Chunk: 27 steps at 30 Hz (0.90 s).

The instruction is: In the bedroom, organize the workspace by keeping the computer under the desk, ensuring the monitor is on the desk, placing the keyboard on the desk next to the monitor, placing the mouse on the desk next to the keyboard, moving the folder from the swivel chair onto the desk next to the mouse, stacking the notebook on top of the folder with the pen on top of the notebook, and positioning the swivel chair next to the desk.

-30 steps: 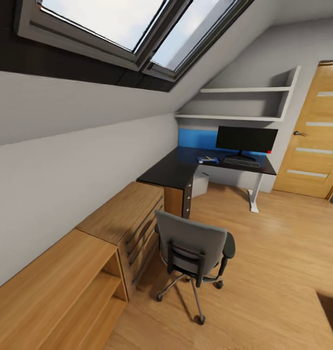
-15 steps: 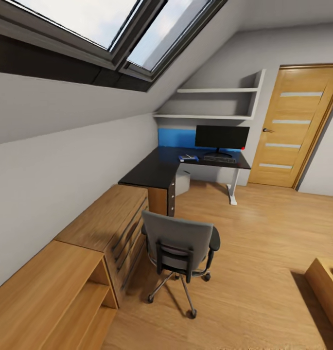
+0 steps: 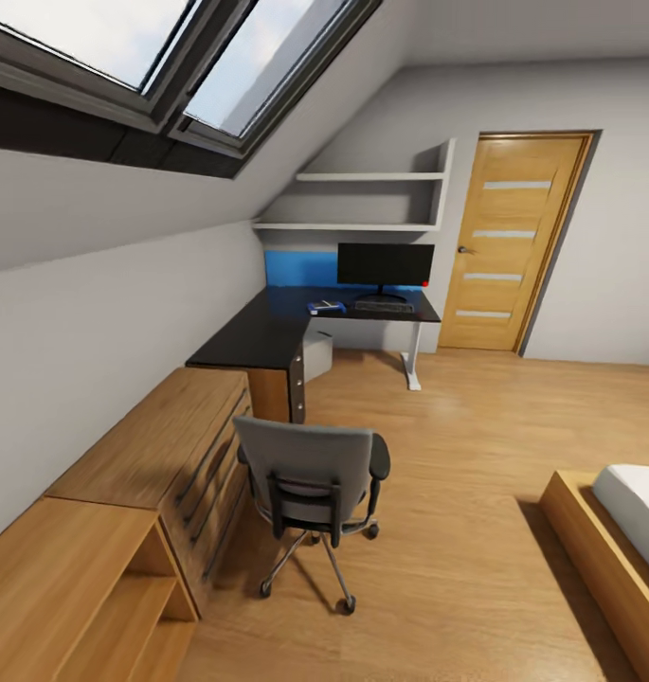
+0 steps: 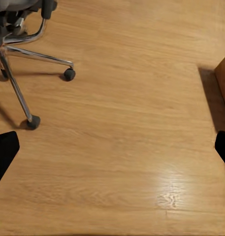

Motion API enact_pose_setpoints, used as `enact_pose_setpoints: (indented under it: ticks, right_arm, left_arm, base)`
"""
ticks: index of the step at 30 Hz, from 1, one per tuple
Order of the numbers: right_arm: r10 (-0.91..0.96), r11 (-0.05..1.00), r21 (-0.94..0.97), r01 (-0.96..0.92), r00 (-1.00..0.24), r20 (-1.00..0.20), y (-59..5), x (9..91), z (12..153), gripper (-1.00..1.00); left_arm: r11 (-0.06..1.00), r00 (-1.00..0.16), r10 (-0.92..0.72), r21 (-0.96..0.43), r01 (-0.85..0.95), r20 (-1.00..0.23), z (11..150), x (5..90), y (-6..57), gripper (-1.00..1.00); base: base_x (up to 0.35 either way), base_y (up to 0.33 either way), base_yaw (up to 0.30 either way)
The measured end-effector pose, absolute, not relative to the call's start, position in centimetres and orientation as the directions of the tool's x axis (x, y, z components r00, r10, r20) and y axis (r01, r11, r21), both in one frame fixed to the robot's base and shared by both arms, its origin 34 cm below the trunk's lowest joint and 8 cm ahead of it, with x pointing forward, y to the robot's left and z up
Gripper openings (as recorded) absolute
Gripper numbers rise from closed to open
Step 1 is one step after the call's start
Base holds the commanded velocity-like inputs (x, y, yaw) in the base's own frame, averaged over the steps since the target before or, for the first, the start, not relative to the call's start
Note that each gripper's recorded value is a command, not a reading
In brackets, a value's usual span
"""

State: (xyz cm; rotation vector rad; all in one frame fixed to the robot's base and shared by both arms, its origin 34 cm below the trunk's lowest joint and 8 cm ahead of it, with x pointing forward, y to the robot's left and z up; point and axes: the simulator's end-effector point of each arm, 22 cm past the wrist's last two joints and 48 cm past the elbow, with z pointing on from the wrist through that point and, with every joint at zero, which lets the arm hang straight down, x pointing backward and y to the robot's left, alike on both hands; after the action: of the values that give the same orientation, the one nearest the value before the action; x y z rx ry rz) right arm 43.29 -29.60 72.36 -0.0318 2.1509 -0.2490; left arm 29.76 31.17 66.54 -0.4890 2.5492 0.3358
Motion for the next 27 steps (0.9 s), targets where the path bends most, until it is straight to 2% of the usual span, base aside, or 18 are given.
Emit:
enact_pose_setpoints:
  ticks: [8, 14, 27]
  right_arm:
    - [-0.118, 0.979, -0.19, 0.073, -0.56, -0.82, -29.6, 43.29, 72.36, 1.0]
    - [-0.119, 0.979, -0.19, 0.071, -0.56, -0.82, -29.58, 43.3, 72.37, 1.0]
    - [-0.123, 0.98, -0.19, 0.065, -0.558, -0.821, -29.45, 43.34, 72.38, 1.0]
  left_arm:
    - [0.904, -0.801, -0.275, 0.14, -0.404, -0.532, 66.54, 29.76, 31.17, 1.0]
    - [0.904, -0.8, -0.276, 0.14, -0.404, -0.533, 66.54, 29.76, 31.18, 1.0]
    - [0.904, -0.8, -0.276, 0.139, -0.404, -0.532, 66.54, 29.75, 31.15, 1.0]
  base:
    - [0.0, 0.016, -0.298]
    - [0.0, 0.212, -0.256]
    - [0.0, 0.274, -0.041]
